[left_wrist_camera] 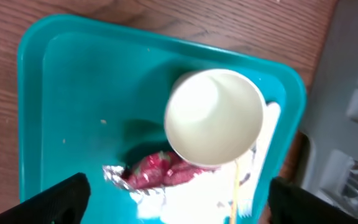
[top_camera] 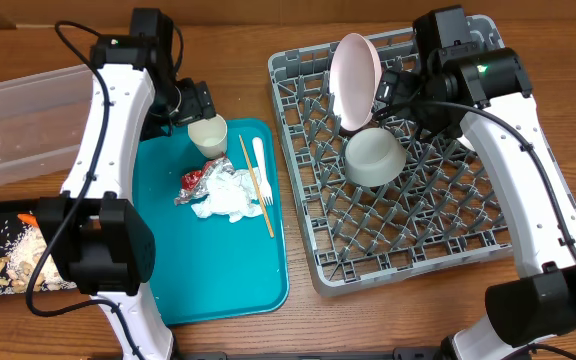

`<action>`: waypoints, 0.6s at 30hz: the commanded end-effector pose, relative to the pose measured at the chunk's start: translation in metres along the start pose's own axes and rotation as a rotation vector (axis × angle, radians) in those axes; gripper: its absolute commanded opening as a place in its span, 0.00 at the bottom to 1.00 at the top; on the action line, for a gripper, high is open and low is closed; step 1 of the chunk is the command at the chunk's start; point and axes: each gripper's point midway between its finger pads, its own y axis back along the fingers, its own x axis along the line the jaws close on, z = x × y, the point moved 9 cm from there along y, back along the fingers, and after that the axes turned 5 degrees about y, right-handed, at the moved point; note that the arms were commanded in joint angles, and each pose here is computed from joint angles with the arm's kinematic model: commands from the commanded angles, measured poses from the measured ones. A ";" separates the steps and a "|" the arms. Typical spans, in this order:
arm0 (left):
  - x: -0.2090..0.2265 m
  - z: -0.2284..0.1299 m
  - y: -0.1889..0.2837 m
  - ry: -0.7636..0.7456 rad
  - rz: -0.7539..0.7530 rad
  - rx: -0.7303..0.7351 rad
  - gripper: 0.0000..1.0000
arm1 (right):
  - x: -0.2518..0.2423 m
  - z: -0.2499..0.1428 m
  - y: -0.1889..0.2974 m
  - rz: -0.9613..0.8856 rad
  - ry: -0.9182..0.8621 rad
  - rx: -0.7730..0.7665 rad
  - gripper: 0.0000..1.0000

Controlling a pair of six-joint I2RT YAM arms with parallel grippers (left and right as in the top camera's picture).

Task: Sort waste into correct bins and load items into the dishwasher rack
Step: 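Move the left gripper to the white paper cup on the teal tray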

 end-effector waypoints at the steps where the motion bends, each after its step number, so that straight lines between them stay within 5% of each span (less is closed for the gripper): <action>1: -0.010 0.000 0.014 -0.006 -0.141 0.034 0.87 | 0.000 0.004 0.013 0.010 -0.004 -0.044 1.00; 18: -0.046 -0.025 0.004 -0.525 -0.018 -0.006 0.92 | 0.000 0.004 0.013 0.009 -0.004 -0.044 1.00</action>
